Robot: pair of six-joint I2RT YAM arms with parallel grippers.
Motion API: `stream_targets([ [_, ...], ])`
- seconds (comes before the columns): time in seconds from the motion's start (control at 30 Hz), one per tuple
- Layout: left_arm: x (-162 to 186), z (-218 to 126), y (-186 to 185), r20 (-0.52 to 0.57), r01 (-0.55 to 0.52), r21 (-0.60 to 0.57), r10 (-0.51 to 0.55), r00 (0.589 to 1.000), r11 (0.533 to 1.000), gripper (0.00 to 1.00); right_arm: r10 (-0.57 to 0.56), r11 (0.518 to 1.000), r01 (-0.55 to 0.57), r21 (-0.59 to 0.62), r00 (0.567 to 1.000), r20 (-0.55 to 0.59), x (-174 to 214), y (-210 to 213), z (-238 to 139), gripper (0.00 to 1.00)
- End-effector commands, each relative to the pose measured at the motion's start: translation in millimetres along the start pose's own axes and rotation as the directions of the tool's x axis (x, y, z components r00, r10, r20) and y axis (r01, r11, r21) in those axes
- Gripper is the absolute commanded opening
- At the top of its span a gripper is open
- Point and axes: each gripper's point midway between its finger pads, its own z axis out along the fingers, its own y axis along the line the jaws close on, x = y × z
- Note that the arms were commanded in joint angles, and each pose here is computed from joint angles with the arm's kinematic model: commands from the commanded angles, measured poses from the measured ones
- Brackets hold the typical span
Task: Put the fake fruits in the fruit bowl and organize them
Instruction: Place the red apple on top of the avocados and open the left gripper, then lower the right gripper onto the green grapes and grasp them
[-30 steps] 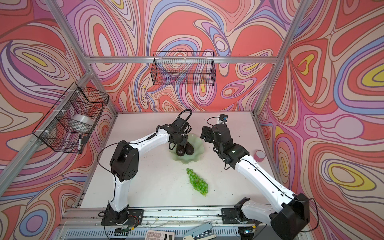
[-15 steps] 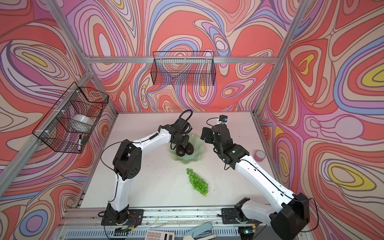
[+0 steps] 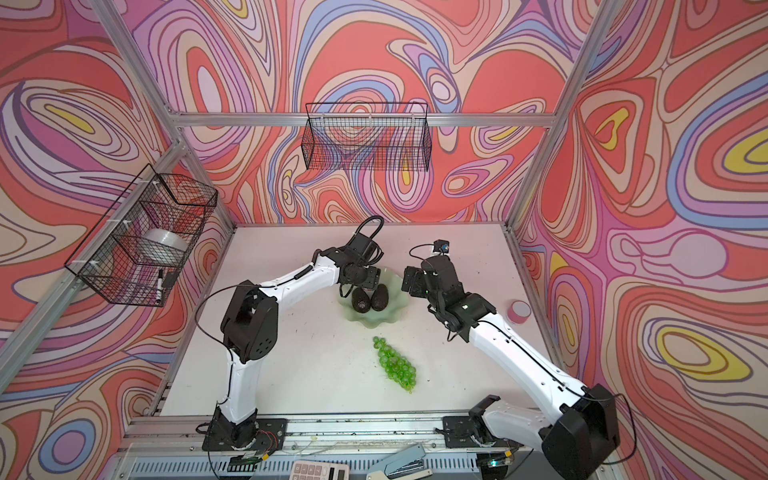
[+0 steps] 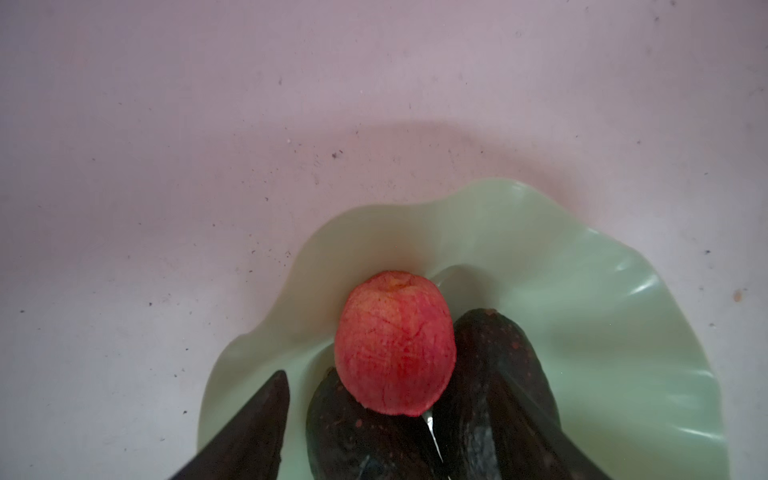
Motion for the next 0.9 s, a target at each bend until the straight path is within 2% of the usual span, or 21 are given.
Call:
stream_targets([
  [0.0, -24.5, -37.5, 11.5, 0.110, 0.057, -0.002, -0.057, 0.992, 0.998, 0.78, -0.028, 0.998, 0.018, -0.063, 0.987, -0.156, 52.4, -3.6, -2.0, 0.93],
  [0.1, -35.2, -58.1, 21.0, 0.172, 0.095, 0.009, -0.096, 0.980, 0.995, 0.80, -0.053, 0.993, 0.028, -0.114, 0.973, -0.223, 91.5, 3.5, -9.4, 0.91],
  [0.2, -44.1, -82.9, 33.5, 0.251, 0.127, 0.006, -0.125, 0.960, 0.992, 0.83, -0.119, 0.986, 0.085, -0.141, 0.960, -0.252, 124.7, 16.9, -20.0, 0.91],
  [0.3, -50.0, -112.7, 47.3, 0.346, 0.156, 0.011, -0.150, 0.926, 0.988, 0.86, -0.182, 0.979, 0.149, -0.138, 0.946, -0.269, 158.8, 24.4, -26.1, 0.91],
  [0.47, -45.2, -162.3, 65.1, 0.507, 0.166, 0.047, -0.167, 0.846, 0.985, 0.92, -0.239, 0.962, 0.190, -0.195, 0.933, -0.271, 202.0, 35.7, -29.0, 0.89],
  [0.7, -20.1, -203.3, 96.4, 0.593, 0.212, 0.023, -0.184, 0.784, 0.977, 0.99, -0.298, 0.947, 0.250, -0.202, 0.917, -0.263, 228.3, 42.0, -27.1, 0.88],
  [0.87, -7.1, -214.0, 112.7, 0.610, 0.246, -0.006, -0.192, 0.769, 0.969, 1.00, -0.305, 0.949, 0.268, -0.167, 0.912, -0.274, 236.8, 36.2, -20.4, 0.87],
])
